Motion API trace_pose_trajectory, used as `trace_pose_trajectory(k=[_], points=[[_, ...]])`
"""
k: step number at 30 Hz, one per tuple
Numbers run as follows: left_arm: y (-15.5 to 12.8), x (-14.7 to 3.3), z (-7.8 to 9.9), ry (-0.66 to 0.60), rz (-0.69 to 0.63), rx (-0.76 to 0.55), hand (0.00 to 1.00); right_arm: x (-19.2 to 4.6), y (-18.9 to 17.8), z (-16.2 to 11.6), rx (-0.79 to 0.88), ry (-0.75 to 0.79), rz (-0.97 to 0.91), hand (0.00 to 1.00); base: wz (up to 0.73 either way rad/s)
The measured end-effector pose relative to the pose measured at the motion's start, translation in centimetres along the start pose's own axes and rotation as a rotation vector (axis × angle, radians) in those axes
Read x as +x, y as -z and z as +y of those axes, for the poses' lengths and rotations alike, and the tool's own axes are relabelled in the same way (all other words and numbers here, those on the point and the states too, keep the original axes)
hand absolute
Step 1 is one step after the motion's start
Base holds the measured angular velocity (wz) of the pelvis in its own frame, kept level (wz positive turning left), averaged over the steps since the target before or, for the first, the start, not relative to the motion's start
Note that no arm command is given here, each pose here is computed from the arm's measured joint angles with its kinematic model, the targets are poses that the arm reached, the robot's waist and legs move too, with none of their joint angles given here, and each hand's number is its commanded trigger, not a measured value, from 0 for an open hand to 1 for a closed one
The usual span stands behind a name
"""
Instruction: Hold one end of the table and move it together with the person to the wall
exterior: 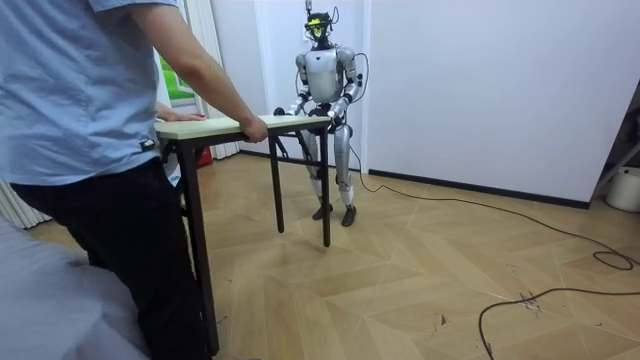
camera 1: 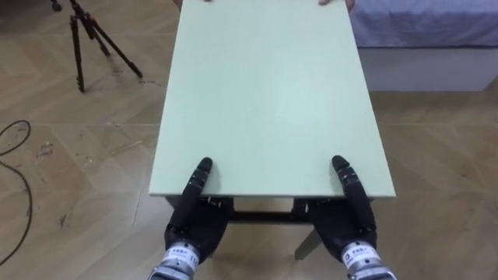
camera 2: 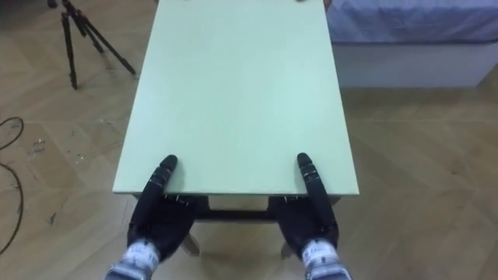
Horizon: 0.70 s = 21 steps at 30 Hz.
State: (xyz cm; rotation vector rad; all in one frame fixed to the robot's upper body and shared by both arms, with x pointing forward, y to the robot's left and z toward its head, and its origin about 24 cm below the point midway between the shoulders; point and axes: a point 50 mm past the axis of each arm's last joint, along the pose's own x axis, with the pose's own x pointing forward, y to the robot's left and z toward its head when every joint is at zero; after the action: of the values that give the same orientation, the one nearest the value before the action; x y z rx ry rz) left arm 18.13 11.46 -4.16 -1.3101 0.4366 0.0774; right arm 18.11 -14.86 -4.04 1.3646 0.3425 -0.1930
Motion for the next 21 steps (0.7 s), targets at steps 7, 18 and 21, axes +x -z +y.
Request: trace_pose_trajectory(k=[7, 18, 21], points=[[0.1, -0.3, 0.3, 0.007, 0.003, -0.035, 1.0, 0.1, -0.2, 0.2, -0.021, 0.006, 0.01, 1.0, 0.04], [0.2, 1.2, -1.3, 0.049, 0.031, 0.03, 1.0, 0.2, -1.2, 0.4, -0.003, -0.018, -0.041, 1.0, 0.02], [0.4, 1.2, -0.9, 0.03, 0.042, 0.033, 1.0, 0.1, -1.2, -0.1, 0.003, 0.001, -0.038, 1.0, 0.05]])
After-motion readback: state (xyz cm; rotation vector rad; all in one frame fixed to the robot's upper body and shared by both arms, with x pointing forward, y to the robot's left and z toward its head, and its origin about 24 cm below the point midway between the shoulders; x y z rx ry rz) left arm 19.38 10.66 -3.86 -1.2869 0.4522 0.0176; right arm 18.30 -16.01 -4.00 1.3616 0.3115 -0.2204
